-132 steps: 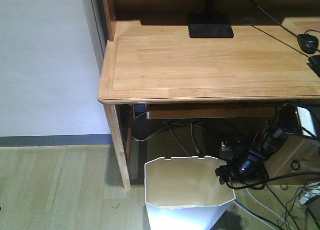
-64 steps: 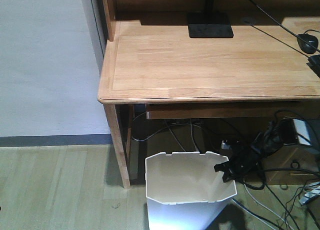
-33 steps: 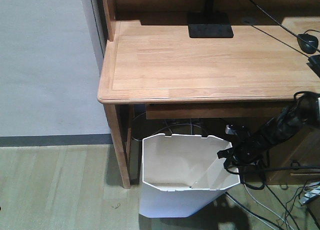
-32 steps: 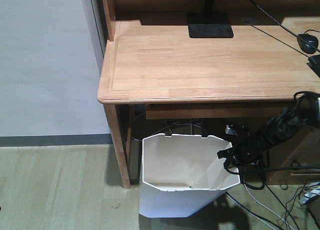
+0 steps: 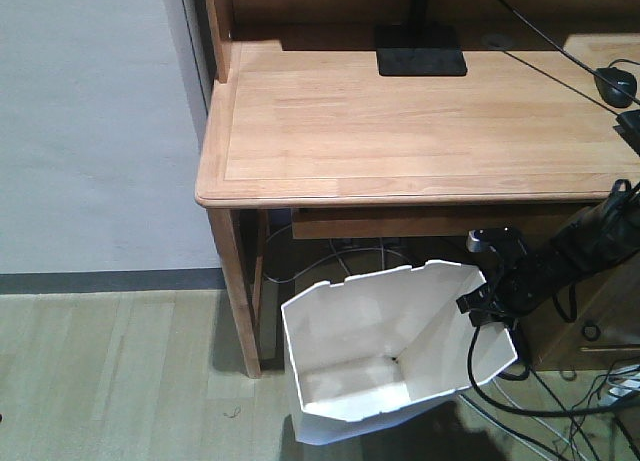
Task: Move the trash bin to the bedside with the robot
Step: 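Close the right gripper on the bin rim and lift it slightly, then drive the base away from the desk, turning toward the bed, holding the bin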
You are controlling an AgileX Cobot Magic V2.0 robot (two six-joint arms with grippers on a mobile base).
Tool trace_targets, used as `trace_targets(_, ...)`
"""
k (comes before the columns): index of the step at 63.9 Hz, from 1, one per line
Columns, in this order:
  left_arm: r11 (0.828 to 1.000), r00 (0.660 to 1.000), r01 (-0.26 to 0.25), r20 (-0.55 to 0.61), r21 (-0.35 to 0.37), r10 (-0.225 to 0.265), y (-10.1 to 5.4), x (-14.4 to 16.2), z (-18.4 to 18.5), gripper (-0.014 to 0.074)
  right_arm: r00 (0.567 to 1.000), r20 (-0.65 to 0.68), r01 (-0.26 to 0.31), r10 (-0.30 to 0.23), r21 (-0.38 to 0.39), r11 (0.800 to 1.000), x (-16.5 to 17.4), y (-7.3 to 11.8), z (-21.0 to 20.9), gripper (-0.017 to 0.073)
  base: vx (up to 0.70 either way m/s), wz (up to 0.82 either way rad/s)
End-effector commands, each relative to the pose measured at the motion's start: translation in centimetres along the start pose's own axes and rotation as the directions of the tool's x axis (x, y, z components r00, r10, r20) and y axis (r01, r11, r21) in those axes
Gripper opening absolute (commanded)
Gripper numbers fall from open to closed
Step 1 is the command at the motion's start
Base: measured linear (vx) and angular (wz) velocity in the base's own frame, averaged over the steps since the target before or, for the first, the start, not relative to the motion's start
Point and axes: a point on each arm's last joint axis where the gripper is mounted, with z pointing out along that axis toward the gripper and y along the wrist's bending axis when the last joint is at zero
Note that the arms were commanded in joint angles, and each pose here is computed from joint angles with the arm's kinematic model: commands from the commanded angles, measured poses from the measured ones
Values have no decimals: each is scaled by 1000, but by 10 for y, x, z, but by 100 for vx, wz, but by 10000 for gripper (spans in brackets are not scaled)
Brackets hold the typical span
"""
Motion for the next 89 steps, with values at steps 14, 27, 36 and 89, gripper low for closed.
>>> trace_targets(14,1000,997,5,76,11,-6,-1,-5,-1,-6,999,46,-11,20,-191,982,-10,31,-49,-5,0,0)
trace_targets(27,1000,997,5,76,11,-6,-1,-5,-1,-6,1000,20,-11,17,-245,969,-8,37,-50,-5,0,0)
trace_targets(36,1000,997,5,76,11,-6,-1,-5,-1,-6,1000,11,-11,14,-265,964,-7,38,-51,-5,0,0)
trace_targets(89,1000,997,5,76,11,-6,-1,-5,-1,-6,1000,13,-20,24,-270,963,-8,39,-51,-5,-1,3)
